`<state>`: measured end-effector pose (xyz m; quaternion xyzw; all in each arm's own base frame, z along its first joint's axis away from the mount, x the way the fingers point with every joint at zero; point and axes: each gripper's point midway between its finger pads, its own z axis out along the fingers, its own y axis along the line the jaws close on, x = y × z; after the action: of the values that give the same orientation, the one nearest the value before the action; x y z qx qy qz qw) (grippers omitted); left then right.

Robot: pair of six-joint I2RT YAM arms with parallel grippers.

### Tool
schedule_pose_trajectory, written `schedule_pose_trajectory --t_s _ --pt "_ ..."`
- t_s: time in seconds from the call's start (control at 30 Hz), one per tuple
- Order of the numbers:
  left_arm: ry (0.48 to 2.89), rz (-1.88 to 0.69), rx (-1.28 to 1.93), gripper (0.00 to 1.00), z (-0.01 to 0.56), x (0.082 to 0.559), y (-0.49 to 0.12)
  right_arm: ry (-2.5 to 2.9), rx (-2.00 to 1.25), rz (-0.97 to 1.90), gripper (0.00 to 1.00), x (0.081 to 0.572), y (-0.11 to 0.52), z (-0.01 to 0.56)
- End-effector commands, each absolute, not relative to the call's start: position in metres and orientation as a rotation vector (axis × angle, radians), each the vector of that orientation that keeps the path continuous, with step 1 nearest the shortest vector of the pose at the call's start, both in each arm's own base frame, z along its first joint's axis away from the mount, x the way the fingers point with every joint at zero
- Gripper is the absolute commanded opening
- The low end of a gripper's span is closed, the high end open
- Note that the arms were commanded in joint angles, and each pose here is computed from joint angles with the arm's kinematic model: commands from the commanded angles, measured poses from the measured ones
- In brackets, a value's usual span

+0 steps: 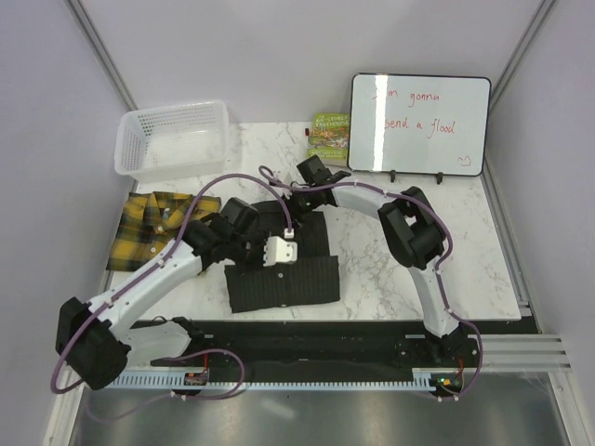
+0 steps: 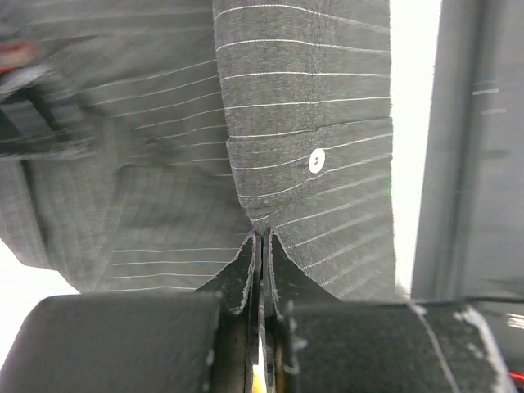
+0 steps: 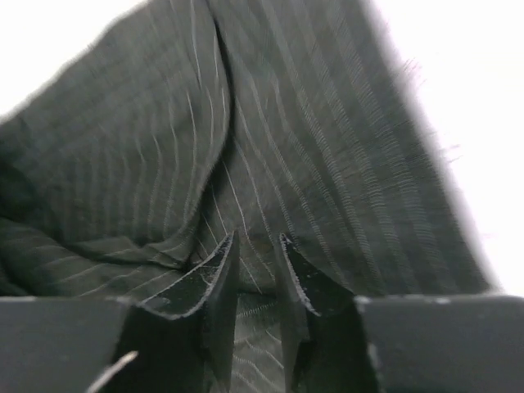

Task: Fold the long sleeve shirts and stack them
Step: Fold the shirt

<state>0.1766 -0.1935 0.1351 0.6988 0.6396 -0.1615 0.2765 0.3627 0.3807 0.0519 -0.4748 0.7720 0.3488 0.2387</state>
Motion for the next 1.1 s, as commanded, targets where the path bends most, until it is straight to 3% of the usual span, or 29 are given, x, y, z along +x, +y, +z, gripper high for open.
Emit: schedule_pose_trajectory --t_s 0.0,0.17,0.33,0.53,0.7,0.9,1.07 --pt "1.515 -0.318 1.9 0.02 0.13 0.24 -0.204 2.136 -1.353 0.968 0.29 0.354 0.386 0.036" --pt "1.433 -0.209 1.935 0.02 0.086 0.274 -0.205 2.177 -1.383 0.985 0.2 0.345 0.38 0.018" --pt "1.518 -0.305 1.988 0.02 0.044 0.248 -0.205 2.219 -1.419 1.015 0.18 0.323 0.367 0.01" --pt "1.543 -0.472 2.064 0.02 0.024 0.181 -0.21 2.282 -1.444 1.099 0.17 0.269 0.343 0.01" --pt "1.556 -0.573 2.047 0.02 0.034 0.146 -0.215 2.227 -1.41 1.201 0.23 0.246 0.34 0.053" --pt "1.509 -0.541 2.058 0.02 0.047 0.147 -0.213 2.125 -1.36 1.173 0.26 0.286 0.349 0.105" --pt "1.481 -0.554 2.05 0.02 0.056 0.15 -0.22 2.154 -1.354 1.121 0.27 0.317 0.351 0.09"
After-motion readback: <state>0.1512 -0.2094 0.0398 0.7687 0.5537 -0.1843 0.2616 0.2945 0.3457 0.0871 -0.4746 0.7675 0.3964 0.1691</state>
